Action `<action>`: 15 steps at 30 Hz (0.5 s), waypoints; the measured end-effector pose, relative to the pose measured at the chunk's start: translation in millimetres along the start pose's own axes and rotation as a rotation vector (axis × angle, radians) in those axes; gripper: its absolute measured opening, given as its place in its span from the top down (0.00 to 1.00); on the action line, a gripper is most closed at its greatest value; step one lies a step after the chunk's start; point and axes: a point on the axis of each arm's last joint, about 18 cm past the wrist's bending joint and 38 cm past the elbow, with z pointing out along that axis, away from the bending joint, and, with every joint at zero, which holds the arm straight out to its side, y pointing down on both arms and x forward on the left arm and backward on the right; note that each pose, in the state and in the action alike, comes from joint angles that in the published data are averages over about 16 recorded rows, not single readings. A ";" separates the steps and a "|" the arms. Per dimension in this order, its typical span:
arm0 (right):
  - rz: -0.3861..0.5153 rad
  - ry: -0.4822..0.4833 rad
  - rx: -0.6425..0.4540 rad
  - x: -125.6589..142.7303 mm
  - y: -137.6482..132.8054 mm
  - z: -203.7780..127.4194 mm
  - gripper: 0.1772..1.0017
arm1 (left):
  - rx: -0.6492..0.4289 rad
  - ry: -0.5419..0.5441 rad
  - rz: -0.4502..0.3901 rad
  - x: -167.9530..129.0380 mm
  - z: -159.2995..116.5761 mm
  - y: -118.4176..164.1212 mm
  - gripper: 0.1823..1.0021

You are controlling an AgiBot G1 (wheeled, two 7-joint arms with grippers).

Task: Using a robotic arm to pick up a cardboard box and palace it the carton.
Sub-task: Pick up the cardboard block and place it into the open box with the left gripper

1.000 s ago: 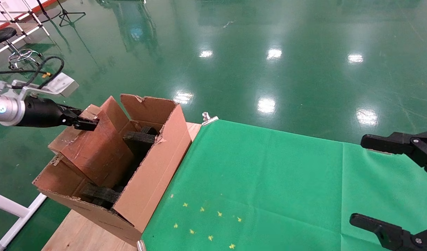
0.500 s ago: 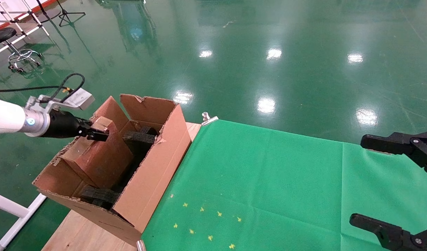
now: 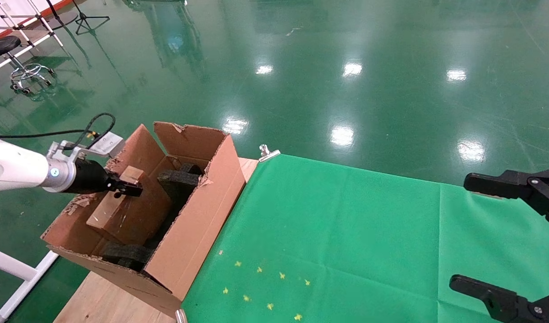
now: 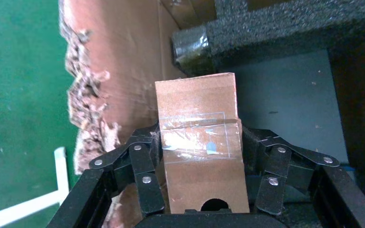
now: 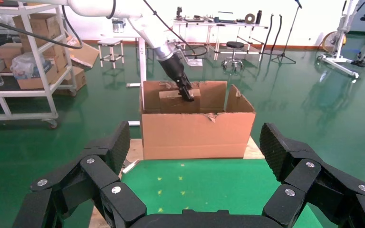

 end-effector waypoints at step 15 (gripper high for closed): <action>0.000 0.001 0.000 0.1 0.1 -0.1 0.00 | -0.018 -0.009 -0.022 2.7 7.3 8.9 0.71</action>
